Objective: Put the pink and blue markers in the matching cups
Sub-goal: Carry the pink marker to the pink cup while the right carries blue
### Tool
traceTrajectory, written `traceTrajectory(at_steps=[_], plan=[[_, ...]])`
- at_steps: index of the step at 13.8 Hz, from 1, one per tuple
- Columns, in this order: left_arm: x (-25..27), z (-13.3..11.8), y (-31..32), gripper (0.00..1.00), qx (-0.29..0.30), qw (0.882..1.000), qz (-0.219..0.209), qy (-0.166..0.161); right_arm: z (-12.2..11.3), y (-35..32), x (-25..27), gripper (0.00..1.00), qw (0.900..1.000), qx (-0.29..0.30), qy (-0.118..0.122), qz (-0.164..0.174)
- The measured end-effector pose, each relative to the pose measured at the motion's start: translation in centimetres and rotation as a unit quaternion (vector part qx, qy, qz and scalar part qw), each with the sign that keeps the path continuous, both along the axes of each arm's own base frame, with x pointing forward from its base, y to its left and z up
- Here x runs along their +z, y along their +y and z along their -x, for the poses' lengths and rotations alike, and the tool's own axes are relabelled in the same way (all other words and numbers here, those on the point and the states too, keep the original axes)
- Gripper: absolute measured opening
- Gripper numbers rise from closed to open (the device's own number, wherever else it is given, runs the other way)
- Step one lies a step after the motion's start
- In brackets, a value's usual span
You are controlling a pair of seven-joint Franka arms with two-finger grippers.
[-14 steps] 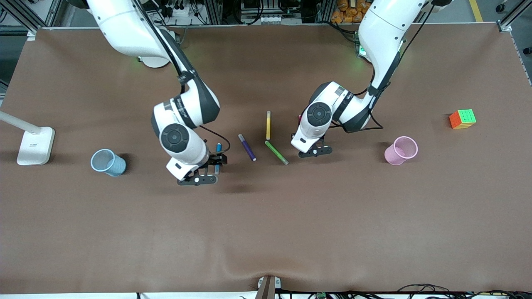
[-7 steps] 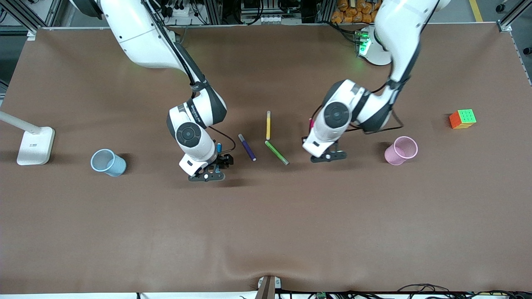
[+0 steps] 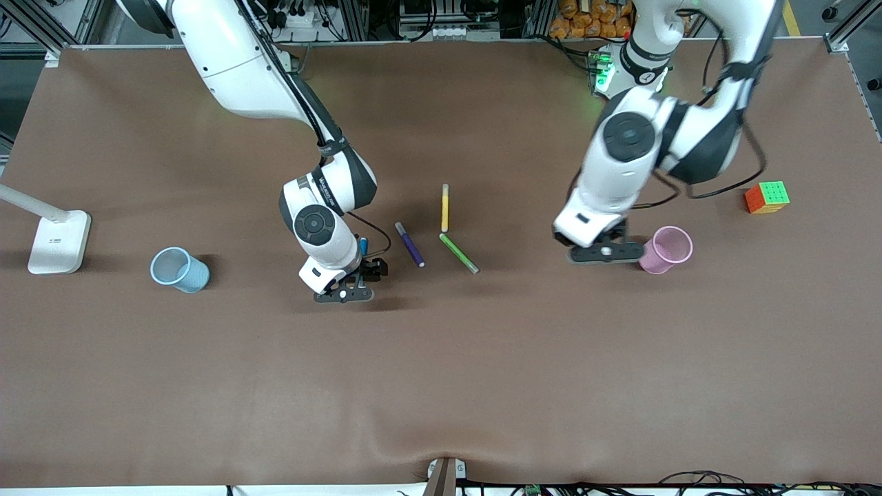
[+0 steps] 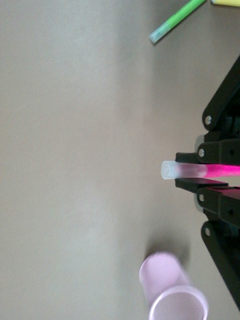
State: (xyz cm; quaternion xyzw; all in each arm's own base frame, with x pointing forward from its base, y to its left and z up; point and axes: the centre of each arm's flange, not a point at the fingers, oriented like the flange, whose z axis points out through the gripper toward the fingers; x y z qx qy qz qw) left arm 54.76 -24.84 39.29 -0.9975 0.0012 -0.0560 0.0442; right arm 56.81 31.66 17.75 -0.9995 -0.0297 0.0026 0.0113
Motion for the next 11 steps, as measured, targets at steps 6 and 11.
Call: traceTrajectory(at_steps=[6, 11], plan=[[1.4, -1.3, 9.7, 0.15, -0.050, 0.997, -0.024, -0.057, -0.1, -0.2, 0.2, 0.39, 1.000, 0.000, -0.001, 0.002], [-2.3, -1.1, 17.8, 0.15, -0.116, 0.987, -0.040, -0.101, -0.3, -0.2, 1.3, 0.17, 1.000, 0.011, 0.003, 0.008]])
